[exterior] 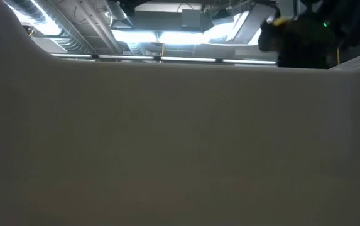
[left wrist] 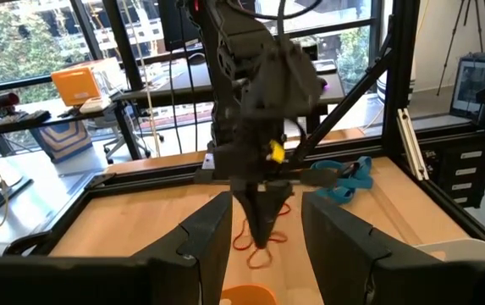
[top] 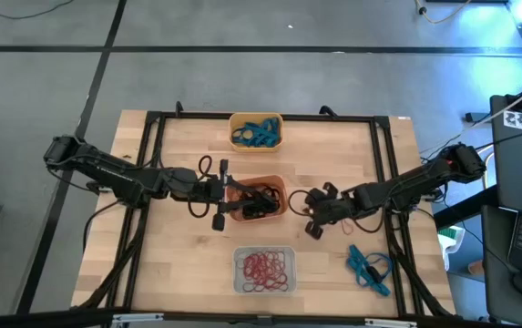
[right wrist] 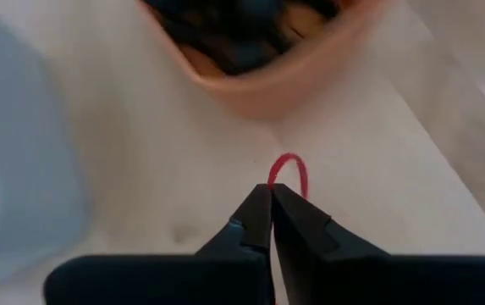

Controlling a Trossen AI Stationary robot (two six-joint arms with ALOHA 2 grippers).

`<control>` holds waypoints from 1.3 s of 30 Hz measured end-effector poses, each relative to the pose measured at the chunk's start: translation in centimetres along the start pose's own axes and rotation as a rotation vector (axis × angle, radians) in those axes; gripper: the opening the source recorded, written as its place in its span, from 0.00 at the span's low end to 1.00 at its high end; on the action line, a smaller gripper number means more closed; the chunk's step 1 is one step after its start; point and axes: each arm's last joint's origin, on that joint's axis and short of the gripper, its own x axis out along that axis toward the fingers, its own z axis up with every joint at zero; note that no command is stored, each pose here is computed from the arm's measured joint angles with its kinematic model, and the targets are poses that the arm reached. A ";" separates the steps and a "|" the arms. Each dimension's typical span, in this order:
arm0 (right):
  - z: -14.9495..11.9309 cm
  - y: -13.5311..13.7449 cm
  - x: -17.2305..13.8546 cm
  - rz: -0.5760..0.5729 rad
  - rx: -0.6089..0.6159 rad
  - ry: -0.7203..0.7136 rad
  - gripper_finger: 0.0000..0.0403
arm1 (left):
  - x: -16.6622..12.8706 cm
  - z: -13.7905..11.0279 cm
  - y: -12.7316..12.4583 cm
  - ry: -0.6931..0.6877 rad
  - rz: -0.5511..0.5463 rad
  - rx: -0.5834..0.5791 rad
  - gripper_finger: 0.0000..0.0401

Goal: Sort rubber bands into baskets
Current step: Put the red rubber band in the white bin

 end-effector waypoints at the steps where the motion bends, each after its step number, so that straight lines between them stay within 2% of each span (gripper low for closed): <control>1: 0.3 0.3 -0.1 0.025 -0.012 -0.016 0.04 | 0.0 0.0 0.0 0.000 0.000 0.000 0.35; 7: 1.5 2.2 -0.9 0.163 -0.094 -0.124 0.04 | 0.0 0.0 0.0 0.004 0.000 -0.003 0.35; 13: 1.8 4.8 -2.2 0.317 -0.216 -0.292 0.04 | -0.1 0.0 -0.2 0.004 -0.009 -0.015 0.35; 21: 2.6 7.0 -3.9 0.527 -0.311 -0.481 0.04 | -0.2 0.0 -0.7 0.001 -0.026 -0.002 0.35; 25: 2.8 7.3 -4.3 0.604 -0.325 -0.508 0.04 | -0.2 0.0 -0.7 0.001 -0.026 0.006 0.35; 31: 2.7 7.8 -4.4 0.631 -0.330 -0.528 0.04 | -0.2 0.0 -0.7 0.001 -0.027 0.006 0.35; 35: 2.3 9.0 -4.3 0.712 -0.397 -0.578 0.04 | -0.2 0.0 -0.7 0.001 -0.027 0.006 0.35; 39: 1.6 9.6 -3.5 0.760 -0.450 -0.534 0.04 | -0.2 0.0 -0.7 0.001 -0.027 0.007 0.35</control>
